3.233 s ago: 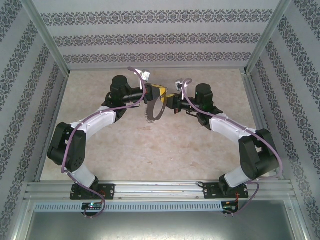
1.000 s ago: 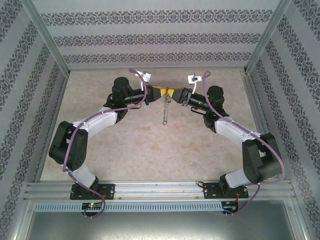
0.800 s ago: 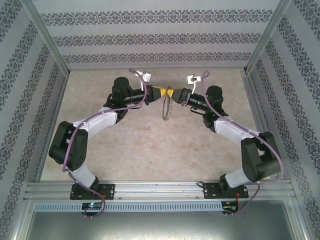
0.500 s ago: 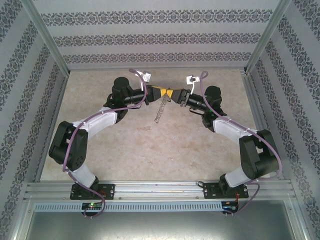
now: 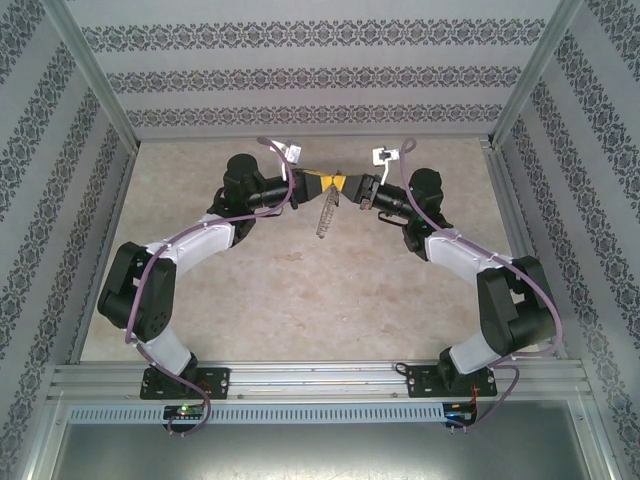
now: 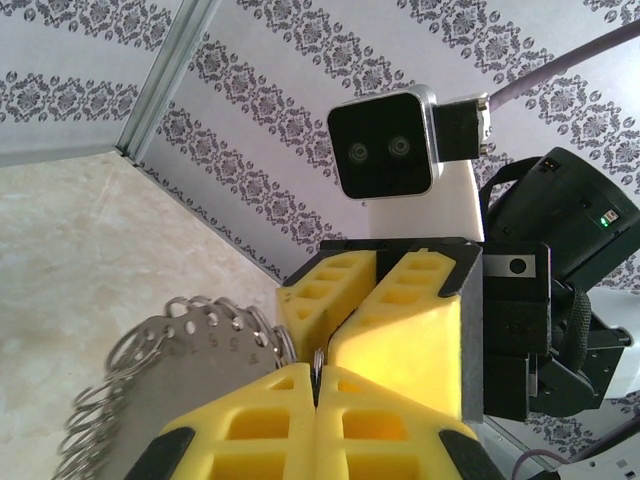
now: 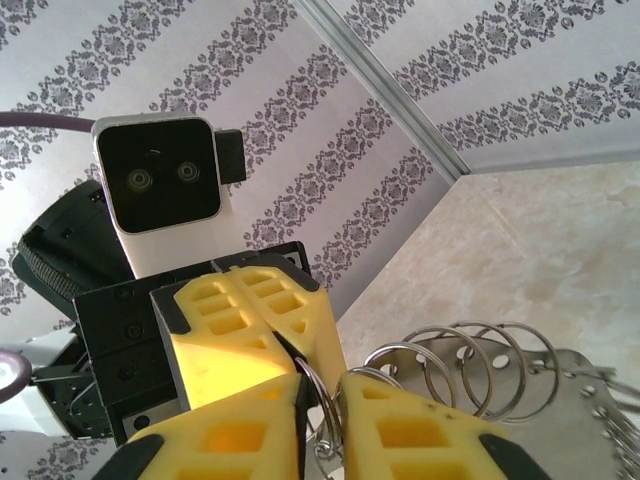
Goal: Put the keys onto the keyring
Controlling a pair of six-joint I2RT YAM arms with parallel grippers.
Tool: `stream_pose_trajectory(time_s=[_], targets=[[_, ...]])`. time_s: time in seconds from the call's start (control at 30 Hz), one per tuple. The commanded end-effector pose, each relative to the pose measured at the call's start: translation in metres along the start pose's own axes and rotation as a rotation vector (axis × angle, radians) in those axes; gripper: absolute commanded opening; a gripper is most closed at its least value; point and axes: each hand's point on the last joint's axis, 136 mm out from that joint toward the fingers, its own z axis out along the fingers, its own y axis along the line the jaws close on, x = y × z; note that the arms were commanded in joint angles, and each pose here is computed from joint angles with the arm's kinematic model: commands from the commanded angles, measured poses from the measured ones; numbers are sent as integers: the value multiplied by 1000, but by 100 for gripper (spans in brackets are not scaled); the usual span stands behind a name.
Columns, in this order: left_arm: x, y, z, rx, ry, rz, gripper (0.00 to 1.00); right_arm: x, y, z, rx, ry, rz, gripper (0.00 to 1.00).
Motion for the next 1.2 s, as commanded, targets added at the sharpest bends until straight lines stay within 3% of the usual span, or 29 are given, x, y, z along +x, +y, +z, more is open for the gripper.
stream_pose_trajectory(time_s=[0.0, 0.17, 0.27, 0.4, 0.5, 0.63, 0.87, 1.17], targets=[[-3, -10, 2, 46, -13, 36, 0, -9, 20, 7, -70, -3, -57, 18], [-2, -11, 2, 43, -11, 35, 0, -8, 16, 7, -64, -1, -58, 0], [-4, -7, 2, 23, -13, 31, 0, -8, 11, 3, -53, 0, -61, 0], [-11, -3, -3, 4, -13, 36, 27, -9, 0, -4, -44, 26, -67, 0], [-20, 1, -10, -13, -22, 45, 37, -8, -6, -8, -57, 83, -95, 0], [-23, 5, -15, -12, 14, 45, 43, -11, -9, -14, -100, 141, -125, 0], [-9, 10, -9, 30, 156, 16, 47, -13, -11, -9, -176, 225, -108, 0], [-2, 27, 1, 26, 217, -13, 44, -11, -14, 0, -192, 241, -97, 0]])
